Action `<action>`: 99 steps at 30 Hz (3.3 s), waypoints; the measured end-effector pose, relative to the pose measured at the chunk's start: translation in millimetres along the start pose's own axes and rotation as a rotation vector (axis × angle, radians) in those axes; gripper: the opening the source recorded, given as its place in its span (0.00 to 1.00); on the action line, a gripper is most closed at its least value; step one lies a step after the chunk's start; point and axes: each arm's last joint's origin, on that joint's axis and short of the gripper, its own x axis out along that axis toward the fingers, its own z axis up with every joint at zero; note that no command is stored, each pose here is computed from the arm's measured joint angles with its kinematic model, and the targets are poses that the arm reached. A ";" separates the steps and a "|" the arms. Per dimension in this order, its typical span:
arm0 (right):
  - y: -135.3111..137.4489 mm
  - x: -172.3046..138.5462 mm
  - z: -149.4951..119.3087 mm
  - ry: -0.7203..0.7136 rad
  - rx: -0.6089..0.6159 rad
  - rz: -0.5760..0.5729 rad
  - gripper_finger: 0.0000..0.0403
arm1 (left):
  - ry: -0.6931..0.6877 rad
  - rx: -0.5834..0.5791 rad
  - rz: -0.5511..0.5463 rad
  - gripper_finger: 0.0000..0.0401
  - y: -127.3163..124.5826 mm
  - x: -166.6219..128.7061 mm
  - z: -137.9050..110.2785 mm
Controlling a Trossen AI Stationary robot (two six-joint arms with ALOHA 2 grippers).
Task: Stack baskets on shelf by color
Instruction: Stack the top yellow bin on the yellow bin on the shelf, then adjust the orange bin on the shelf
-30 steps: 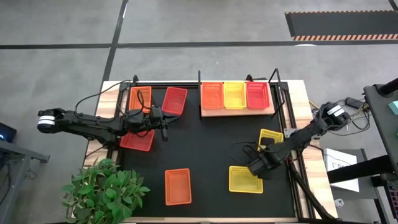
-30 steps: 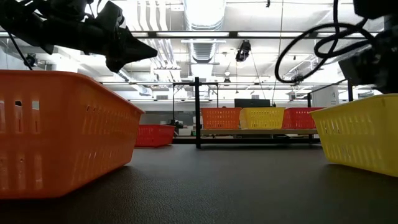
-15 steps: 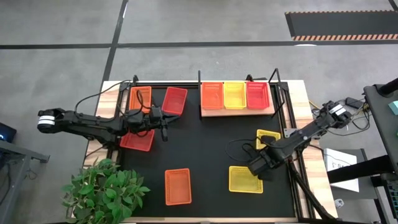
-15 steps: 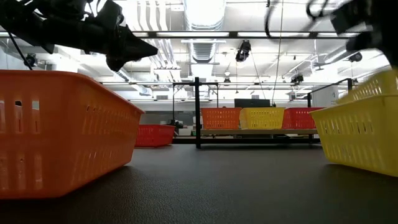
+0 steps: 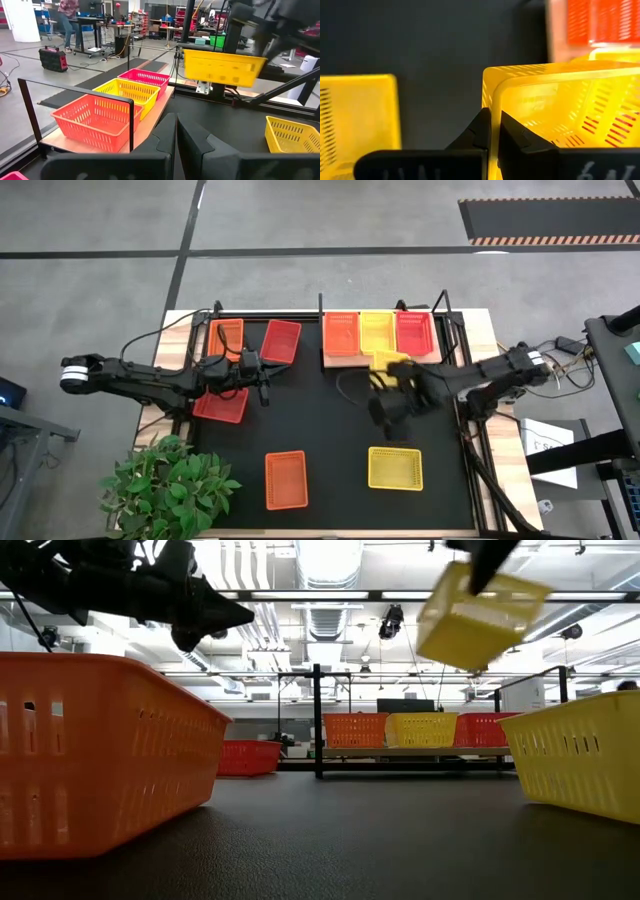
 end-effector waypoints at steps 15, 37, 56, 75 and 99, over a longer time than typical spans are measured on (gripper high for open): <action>-139.3 46.2 46.5 0.125 -0.035 -0.084 0.02 | -0.007 0.050 -0.001 0.00 -0.3 0.3 2.1; -203.3 118.0 45.7 0.241 -0.040 0.056 0.02 | -0.006 0.053 0.000 0.00 0.1 -0.8 1.2; -199.9 126.3 45.2 0.236 -0.021 0.127 0.02 | -0.006 0.051 0.000 0.00 0.1 -0.9 1.1; -198.6 112.6 39.7 0.247 0.014 0.127 0.25 | -0.005 0.051 -0.001 0.00 0.1 -1.0 0.8; -201.9 152.5 62.7 -0.117 -0.030 0.073 0.02 | -0.005 0.050 -0.005 0.00 0.0 -1.0 0.8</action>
